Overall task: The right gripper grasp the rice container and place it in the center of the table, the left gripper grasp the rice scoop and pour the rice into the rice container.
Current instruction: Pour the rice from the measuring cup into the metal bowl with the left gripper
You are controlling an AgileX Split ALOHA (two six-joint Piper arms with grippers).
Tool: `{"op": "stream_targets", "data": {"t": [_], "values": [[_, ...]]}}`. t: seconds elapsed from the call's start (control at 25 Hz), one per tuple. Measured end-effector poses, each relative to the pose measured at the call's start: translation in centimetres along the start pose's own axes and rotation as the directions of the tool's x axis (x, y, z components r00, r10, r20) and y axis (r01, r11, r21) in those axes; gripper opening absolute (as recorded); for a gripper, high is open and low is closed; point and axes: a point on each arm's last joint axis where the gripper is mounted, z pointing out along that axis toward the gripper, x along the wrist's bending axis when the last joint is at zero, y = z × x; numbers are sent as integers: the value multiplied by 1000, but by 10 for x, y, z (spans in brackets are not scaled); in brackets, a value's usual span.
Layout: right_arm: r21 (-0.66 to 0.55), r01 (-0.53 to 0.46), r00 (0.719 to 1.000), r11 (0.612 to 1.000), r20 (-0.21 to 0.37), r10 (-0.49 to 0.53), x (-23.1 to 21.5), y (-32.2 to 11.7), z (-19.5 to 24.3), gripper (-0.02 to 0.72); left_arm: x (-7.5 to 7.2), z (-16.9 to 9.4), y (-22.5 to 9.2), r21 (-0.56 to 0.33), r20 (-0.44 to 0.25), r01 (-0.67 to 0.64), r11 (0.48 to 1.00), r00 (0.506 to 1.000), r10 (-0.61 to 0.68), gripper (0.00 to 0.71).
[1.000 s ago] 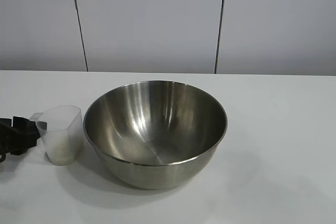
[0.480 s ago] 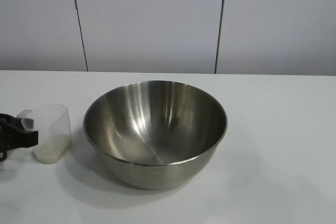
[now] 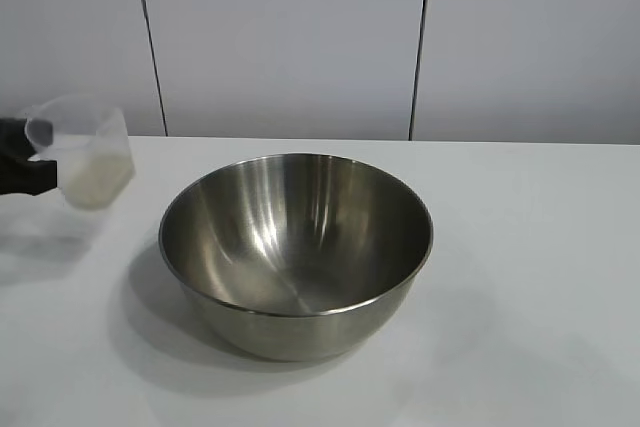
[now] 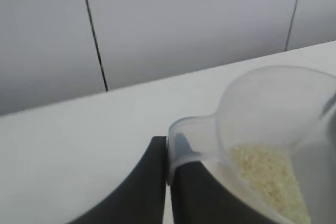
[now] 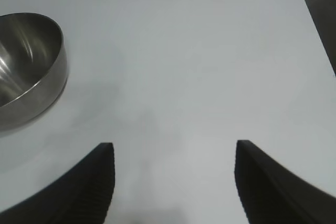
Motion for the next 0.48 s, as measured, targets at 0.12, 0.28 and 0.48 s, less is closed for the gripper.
{"op": "stream_targets", "data": {"t": [0.12,0.28,0.48], "values": [[0,0,1000,1000,0,0,0,0,0,452,-8,-5,25,-16,40,-196,981,980,196,8],[0,0,1000,1000,0,0,0,0,0,452,-27,1,56,-43,115,-423,905,898,425,8],[0,0,1000,1000,0,0,0,0,0,452,-62,15,82,-129,207,-687,716,687,697,8]]}}
